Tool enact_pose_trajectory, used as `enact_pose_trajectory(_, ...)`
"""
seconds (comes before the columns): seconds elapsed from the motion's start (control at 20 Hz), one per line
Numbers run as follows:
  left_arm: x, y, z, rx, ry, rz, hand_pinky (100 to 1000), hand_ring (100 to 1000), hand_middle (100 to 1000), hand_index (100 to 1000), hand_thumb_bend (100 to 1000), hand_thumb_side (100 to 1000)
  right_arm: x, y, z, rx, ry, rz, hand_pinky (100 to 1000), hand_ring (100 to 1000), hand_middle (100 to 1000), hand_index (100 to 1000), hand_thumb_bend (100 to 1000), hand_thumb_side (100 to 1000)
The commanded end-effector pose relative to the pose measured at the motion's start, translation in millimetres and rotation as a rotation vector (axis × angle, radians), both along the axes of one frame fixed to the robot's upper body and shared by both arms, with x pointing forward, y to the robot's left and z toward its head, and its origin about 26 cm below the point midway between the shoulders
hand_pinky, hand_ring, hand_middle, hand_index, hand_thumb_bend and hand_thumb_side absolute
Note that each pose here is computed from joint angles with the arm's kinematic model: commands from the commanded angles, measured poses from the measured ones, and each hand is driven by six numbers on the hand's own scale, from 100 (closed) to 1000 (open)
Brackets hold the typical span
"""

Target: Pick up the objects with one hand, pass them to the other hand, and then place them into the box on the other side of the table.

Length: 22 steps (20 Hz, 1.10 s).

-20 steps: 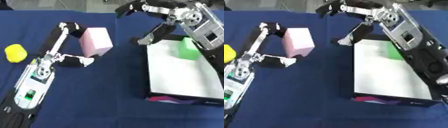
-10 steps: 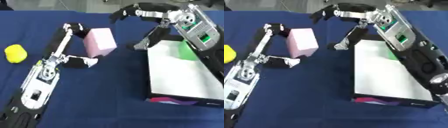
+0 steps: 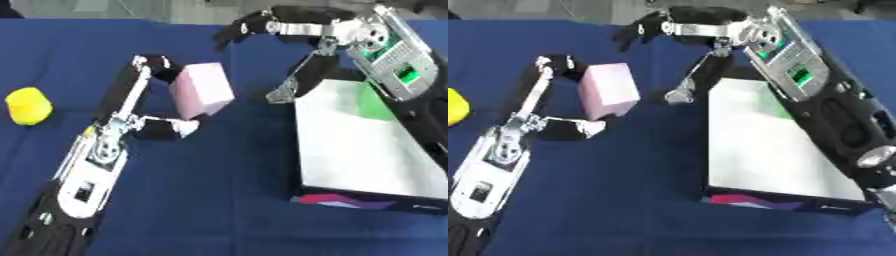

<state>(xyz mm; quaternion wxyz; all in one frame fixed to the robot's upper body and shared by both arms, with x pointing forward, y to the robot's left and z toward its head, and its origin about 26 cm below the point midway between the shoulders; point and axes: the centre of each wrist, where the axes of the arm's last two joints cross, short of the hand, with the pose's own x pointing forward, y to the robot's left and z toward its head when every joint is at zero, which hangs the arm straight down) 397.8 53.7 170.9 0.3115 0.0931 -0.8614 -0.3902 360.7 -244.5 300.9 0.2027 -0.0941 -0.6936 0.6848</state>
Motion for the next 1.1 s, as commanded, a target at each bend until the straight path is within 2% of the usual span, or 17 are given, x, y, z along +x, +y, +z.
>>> enact_pose_trajectory(0.05,-0.7,-6,12.0,-0.027,-0.035,-0.011,648,531,427,470,100,100,-2.8,3,10.6,-0.011,-0.042,0.001,890,954,838,968,375,286)
enact_pose_trajectory(0.3,-4.8,-14,15.5,-0.051,-0.04,-0.028,647,529,426,471,100,100,3.8,5,6.4,-0.036,-0.059,-0.023,888,949,821,941,388,307)
enact_pose_trajectory(0.35,-5.3,-14,15.5,-0.055,-0.038,-0.029,647,529,426,471,100,100,5.2,6,6.1,-0.04,-0.062,-0.029,887,946,816,932,360,314)
enact_pose_trajectory(0.4,-5.8,-15,15.4,-0.06,-0.035,-0.03,647,528,425,472,100,100,6.6,6,6.2,-0.041,-0.067,-0.035,887,943,810,928,391,302)
enact_pose_trajectory(0.55,-7.6,-19,15.7,-0.078,-0.028,-0.036,647,527,423,472,100,100,9.6,7,6.0,-0.043,-0.077,-0.049,885,938,792,920,394,305)
enact_pose_trajectory(1.1,-11.9,-26,17.2,-0.116,-0.011,-0.054,645,523,418,474,100,100,12.9,9,3.6,-0.052,-0.088,-0.069,885,938,774,920,396,322)
